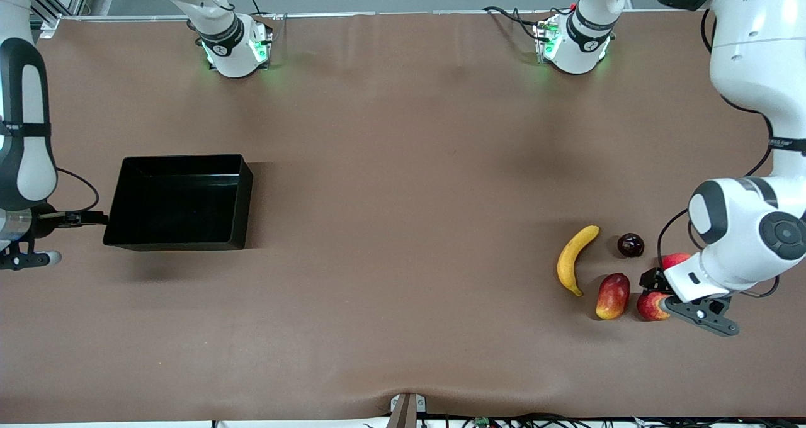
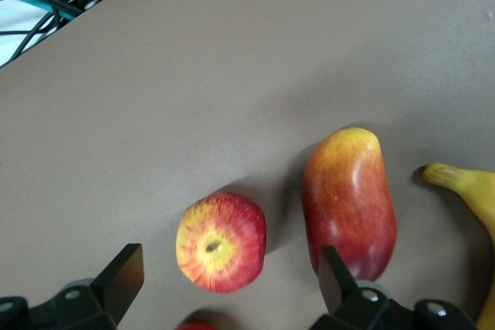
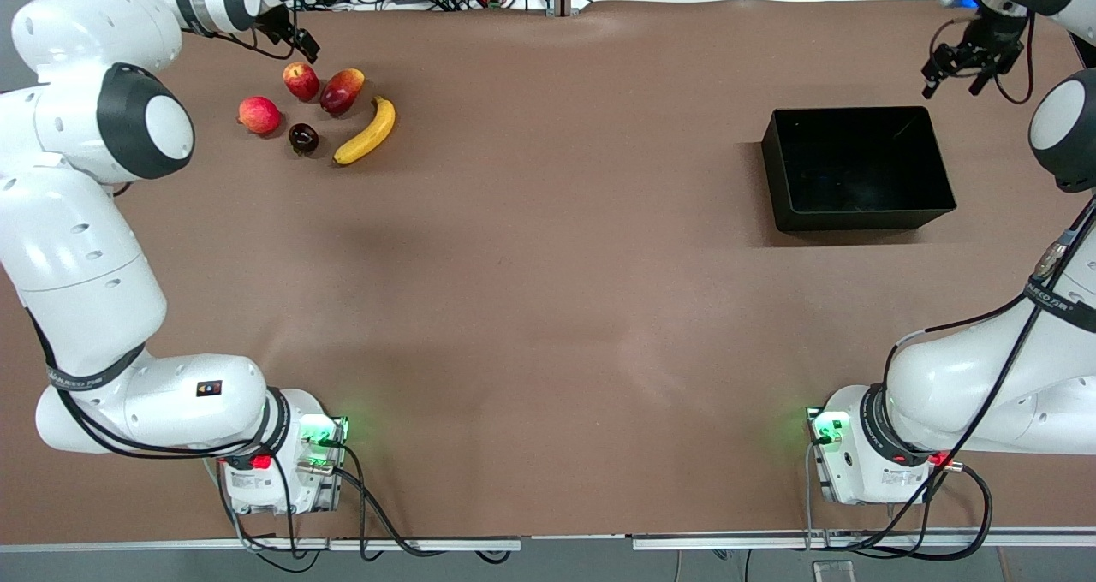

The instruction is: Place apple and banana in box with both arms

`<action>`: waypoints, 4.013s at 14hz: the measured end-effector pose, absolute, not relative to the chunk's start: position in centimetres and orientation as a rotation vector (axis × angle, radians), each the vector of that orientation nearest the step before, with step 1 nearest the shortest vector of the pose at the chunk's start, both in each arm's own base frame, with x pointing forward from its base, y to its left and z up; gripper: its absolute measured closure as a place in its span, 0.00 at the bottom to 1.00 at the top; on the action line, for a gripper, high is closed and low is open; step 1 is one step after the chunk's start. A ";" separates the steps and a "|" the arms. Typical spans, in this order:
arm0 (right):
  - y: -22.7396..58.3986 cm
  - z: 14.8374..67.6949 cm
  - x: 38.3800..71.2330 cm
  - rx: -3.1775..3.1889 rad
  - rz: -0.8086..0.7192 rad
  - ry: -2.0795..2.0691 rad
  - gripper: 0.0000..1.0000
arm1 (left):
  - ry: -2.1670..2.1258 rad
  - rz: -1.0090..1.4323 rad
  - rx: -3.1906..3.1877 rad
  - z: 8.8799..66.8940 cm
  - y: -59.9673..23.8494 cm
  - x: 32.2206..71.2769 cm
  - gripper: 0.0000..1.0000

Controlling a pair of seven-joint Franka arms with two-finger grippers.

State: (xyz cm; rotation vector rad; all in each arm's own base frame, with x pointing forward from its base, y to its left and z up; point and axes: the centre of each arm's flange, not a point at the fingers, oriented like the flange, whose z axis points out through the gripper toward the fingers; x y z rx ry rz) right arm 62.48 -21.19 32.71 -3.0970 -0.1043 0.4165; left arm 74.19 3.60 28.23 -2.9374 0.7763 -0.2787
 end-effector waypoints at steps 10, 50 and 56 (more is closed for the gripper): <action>-21.5 25.3 58.9 -3.051 0.502 -0.133 0.52 | 0.650 -0.314 -2.976 21.8 5.8 74.4 0.00; 32.8 24.1 57.5 -2.742 0.653 0.180 0.94 | 0.199 -0.242 -3.107 45.6 -8.3 65.1 0.32; 34.8 24.2 58.0 -2.750 0.544 0.169 0.87 | 0.022 -0.200 -3.144 45.5 -16.2 60.6 0.32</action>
